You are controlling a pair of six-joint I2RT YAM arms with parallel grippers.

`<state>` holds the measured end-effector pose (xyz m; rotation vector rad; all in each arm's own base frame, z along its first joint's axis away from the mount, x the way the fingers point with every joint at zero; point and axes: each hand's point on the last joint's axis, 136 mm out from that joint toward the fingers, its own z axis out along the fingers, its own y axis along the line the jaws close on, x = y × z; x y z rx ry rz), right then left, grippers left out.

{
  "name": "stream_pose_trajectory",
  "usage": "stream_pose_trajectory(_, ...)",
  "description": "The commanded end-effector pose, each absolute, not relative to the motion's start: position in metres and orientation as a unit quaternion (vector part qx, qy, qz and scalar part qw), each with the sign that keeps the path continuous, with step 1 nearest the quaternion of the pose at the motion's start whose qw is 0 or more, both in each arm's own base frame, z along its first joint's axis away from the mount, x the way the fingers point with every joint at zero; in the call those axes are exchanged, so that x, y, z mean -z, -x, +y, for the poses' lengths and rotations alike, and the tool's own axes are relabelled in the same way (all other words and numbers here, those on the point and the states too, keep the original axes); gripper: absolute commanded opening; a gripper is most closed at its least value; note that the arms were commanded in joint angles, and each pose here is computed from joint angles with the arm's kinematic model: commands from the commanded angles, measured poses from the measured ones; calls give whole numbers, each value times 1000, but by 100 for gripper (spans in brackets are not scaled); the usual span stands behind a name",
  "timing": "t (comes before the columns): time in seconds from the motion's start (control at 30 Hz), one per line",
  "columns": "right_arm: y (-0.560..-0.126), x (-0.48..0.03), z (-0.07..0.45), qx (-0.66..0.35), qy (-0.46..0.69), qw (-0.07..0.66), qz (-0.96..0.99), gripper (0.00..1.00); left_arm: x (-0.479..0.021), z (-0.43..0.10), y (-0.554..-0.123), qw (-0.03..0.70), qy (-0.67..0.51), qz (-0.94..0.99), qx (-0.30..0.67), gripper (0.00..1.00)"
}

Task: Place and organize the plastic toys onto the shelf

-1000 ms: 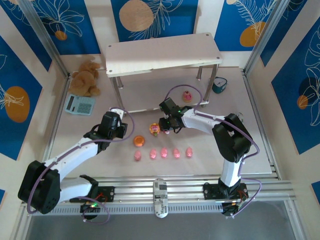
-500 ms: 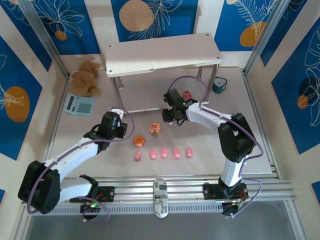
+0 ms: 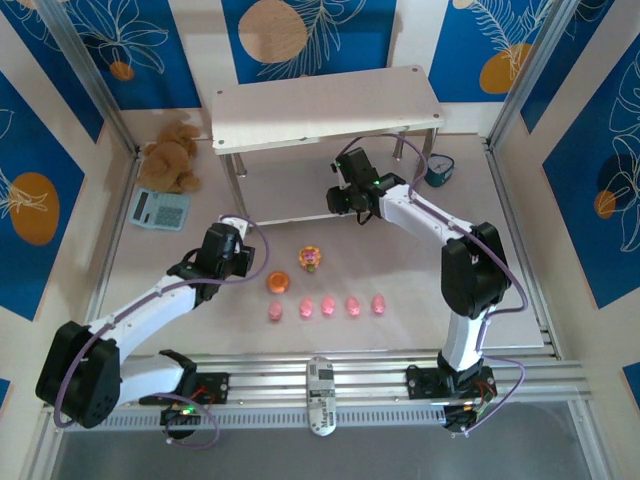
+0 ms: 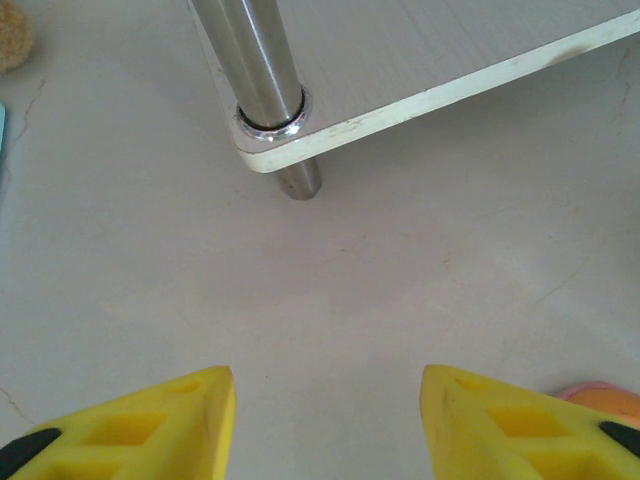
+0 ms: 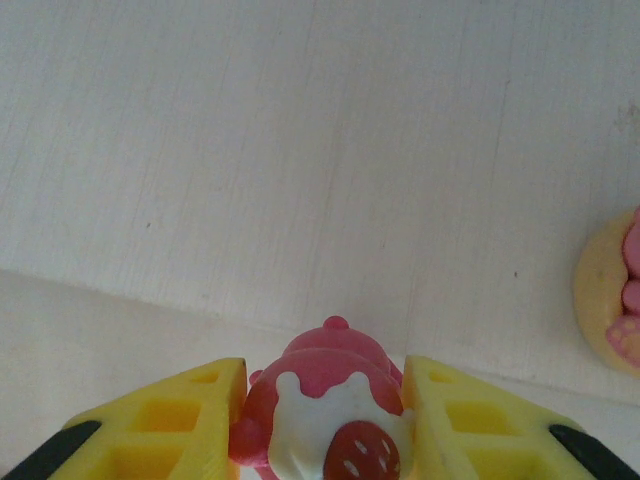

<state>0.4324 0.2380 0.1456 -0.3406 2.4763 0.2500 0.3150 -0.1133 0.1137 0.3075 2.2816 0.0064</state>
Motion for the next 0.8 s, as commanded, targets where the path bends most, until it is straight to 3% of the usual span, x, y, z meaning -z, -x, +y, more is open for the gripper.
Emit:
stream_pose_trajectory(0.0,-447,-151,236,-89,135,320,933,10,-126,-115,-318,415,-129,900,-9,52)
stream_pose_trajectory(0.77,-480,-123,230,-68,122,309,941,11,-123,-109,-317,412,-130,902,-22,53)
